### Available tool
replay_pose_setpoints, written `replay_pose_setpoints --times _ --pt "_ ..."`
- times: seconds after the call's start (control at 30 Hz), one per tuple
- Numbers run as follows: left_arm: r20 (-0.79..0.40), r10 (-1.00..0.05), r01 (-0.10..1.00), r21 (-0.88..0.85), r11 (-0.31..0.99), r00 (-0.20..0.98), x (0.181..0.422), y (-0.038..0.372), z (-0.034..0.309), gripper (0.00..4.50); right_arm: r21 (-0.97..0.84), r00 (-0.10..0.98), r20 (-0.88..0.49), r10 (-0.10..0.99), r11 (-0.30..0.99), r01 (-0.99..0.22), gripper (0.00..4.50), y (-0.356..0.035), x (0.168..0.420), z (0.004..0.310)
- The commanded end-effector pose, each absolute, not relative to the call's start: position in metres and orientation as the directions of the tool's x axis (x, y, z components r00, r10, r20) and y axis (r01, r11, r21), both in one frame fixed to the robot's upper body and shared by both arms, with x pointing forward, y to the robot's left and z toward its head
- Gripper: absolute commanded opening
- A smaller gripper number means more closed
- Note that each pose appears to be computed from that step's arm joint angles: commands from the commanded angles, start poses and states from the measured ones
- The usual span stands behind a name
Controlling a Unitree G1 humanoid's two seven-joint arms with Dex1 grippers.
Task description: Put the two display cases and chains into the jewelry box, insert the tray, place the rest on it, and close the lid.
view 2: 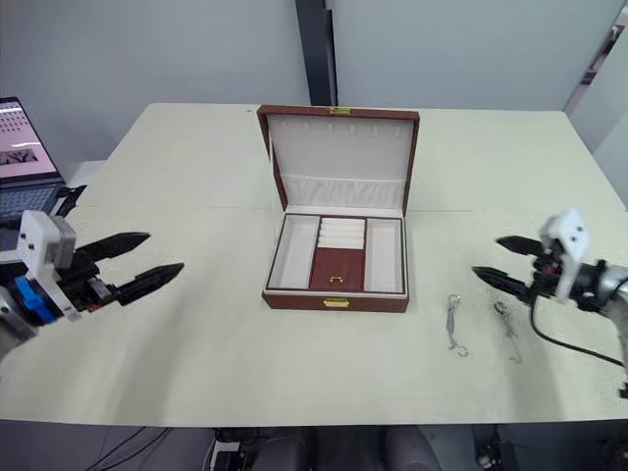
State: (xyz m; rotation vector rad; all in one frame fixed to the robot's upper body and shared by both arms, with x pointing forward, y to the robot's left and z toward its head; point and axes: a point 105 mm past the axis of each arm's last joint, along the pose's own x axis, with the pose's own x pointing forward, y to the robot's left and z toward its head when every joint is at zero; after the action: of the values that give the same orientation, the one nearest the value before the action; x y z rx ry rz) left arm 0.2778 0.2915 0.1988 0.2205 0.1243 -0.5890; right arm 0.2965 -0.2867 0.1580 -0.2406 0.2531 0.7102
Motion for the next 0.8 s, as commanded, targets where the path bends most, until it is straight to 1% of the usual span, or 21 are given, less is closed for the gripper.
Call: replay_pose_setpoints --times 0.03,0.2,0.33,0.57,0.8 --pt "-0.169 -0.502 0.528 0.204 0.824 0.848 0.284 0.307 0.209 4.50 -0.180 0.784 -0.299 0.544 0.775 -0.606 4.46 -0.312 0.291 0.163" --pt "-0.169 -0.475 0.502 0.202 0.841 0.864 0.291 0.320 0.208 4.50 -0.175 0.837 -0.281 0.470 0.832 -0.526 4.46 -0.333 0.287 0.156" --pt "-0.170 -0.470 0.498 0.200 0.844 0.866 0.292 0.321 0.206 4.50 -0.170 0.850 -0.279 0.447 0.848 -0.502 4.46 -0.337 0.286 0.152" --pt "-0.173 -0.472 0.499 0.194 0.844 0.865 0.291 0.319 0.201 4.50 -0.168 0.854 -0.271 0.444 0.852 -0.496 4.46 -0.336 0.290 0.149" --pt "-0.185 -0.496 0.526 0.182 0.831 0.848 0.286 0.309 0.192 4.50 -0.172 0.867 -0.236 0.440 0.859 -0.482 4.46 -0.333 0.292 0.153"
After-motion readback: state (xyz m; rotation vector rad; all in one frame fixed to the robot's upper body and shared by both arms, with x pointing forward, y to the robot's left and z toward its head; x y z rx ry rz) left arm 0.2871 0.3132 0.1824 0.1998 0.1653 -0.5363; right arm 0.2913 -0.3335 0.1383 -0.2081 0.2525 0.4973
